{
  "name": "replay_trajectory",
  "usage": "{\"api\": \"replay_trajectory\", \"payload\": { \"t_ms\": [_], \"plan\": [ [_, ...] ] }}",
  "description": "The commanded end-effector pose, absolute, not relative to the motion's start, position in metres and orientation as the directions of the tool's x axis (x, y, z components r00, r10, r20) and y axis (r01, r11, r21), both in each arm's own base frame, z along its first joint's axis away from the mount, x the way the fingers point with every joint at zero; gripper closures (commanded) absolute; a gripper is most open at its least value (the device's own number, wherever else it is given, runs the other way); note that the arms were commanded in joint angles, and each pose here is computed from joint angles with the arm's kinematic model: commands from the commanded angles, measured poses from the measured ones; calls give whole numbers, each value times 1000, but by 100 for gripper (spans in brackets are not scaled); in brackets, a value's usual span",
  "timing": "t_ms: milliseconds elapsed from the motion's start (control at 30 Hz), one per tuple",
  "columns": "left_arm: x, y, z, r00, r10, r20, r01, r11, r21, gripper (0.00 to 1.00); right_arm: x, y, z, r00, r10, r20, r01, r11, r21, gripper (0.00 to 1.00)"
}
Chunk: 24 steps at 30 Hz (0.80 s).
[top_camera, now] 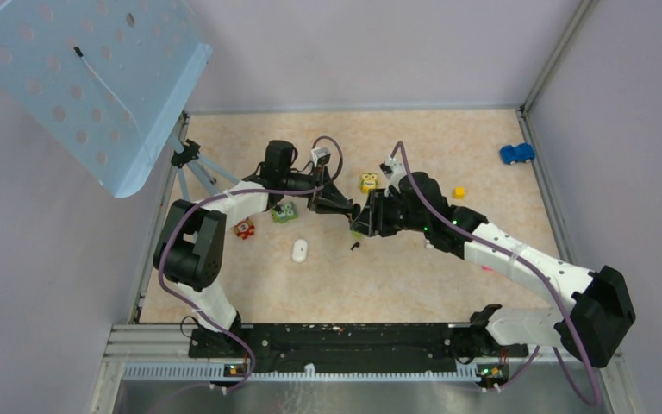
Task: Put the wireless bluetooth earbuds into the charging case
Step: Adjust the left earbud in the left side groove of the charging case.
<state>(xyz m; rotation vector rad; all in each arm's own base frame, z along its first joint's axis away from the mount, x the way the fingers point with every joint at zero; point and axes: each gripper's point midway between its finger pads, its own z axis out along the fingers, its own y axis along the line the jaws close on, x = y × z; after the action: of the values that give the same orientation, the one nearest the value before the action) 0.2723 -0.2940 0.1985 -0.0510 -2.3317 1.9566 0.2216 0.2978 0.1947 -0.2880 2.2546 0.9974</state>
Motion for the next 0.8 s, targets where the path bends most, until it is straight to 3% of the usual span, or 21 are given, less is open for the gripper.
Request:
{"api": "replay_trajectory", "payload": {
  "t_ms": [0, 767],
  "plan": [
    [269, -294, 222, -994, 95, -56, 69, 138, -988, 100, 227, 311, 225, -735, 107, -669, -472, 628, 619, 59],
    [268, -294, 226, -993, 98, -62, 74, 131, -989, 100, 249, 313, 230, -696, 126, -707, -472, 662, 582, 59]
  ]
}}
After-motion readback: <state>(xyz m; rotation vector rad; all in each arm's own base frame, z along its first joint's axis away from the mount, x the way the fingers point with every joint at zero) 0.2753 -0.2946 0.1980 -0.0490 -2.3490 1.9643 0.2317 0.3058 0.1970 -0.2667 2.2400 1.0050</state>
